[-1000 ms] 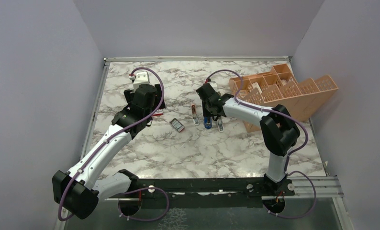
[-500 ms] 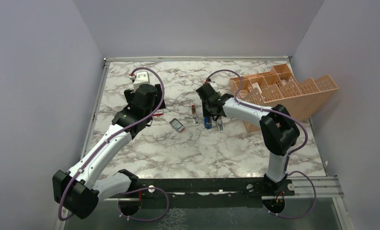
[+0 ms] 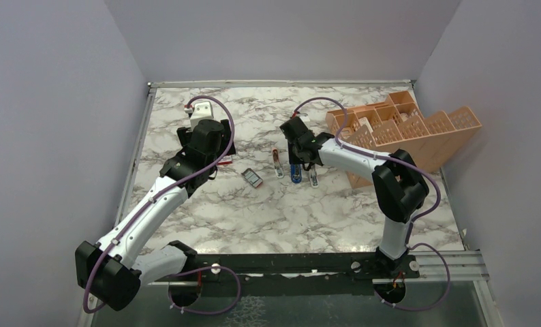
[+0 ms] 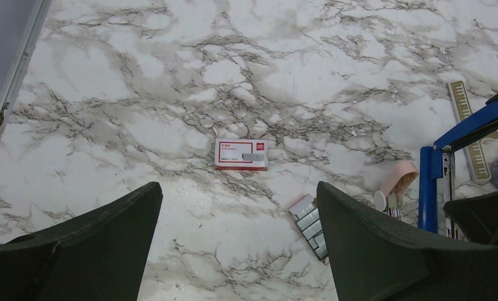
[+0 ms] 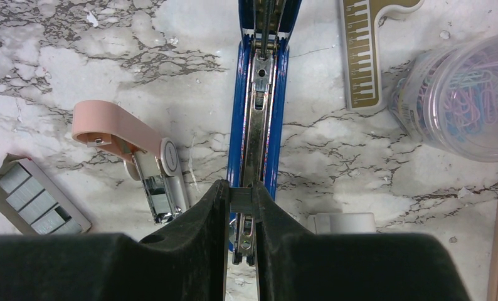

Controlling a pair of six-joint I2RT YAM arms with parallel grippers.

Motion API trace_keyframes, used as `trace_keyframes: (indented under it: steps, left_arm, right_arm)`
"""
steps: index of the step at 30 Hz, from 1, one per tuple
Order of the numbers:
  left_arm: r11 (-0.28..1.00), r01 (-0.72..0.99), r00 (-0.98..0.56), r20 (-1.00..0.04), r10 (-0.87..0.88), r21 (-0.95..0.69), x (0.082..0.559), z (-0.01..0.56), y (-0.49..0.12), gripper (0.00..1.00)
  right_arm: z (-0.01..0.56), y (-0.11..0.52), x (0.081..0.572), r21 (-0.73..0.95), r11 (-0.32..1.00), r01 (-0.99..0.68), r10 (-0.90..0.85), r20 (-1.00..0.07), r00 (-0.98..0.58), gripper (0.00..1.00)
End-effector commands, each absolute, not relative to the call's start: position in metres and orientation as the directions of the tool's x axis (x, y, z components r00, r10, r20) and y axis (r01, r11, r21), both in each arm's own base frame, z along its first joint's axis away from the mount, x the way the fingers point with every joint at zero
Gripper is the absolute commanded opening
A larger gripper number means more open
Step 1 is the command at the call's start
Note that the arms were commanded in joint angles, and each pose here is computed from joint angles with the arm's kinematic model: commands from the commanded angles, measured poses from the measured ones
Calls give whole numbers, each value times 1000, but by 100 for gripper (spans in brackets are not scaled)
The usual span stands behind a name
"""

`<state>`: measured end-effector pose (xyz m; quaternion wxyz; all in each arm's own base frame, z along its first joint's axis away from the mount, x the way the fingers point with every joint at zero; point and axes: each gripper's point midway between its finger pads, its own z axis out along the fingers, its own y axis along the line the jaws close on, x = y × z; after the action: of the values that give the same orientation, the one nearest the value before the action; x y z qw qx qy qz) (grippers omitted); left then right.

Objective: Load the staples into the stapler

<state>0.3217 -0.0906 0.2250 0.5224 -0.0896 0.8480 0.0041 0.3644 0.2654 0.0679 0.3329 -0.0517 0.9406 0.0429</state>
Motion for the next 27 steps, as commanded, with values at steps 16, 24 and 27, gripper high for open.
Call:
trace_keyframes:
  steps: [16, 24, 27]
  left_arm:
    - [984, -149, -431, -889, -153, -97, 324, 226, -92, 93]
    - [984, -149, -432, -889, -152, -96, 323, 225, -92, 93]
    - [984, -149, -432, -889, -152, -96, 323, 226, -92, 93]
  right_arm:
    - [58, 258, 368, 24, 996, -85, -51, -633, -772, 22]
    - [54, 257, 368, 15, 997, -75, -49, -625, -779, 22]
    - [56, 257, 368, 16, 997, -74, -48, -627, -778, 22]
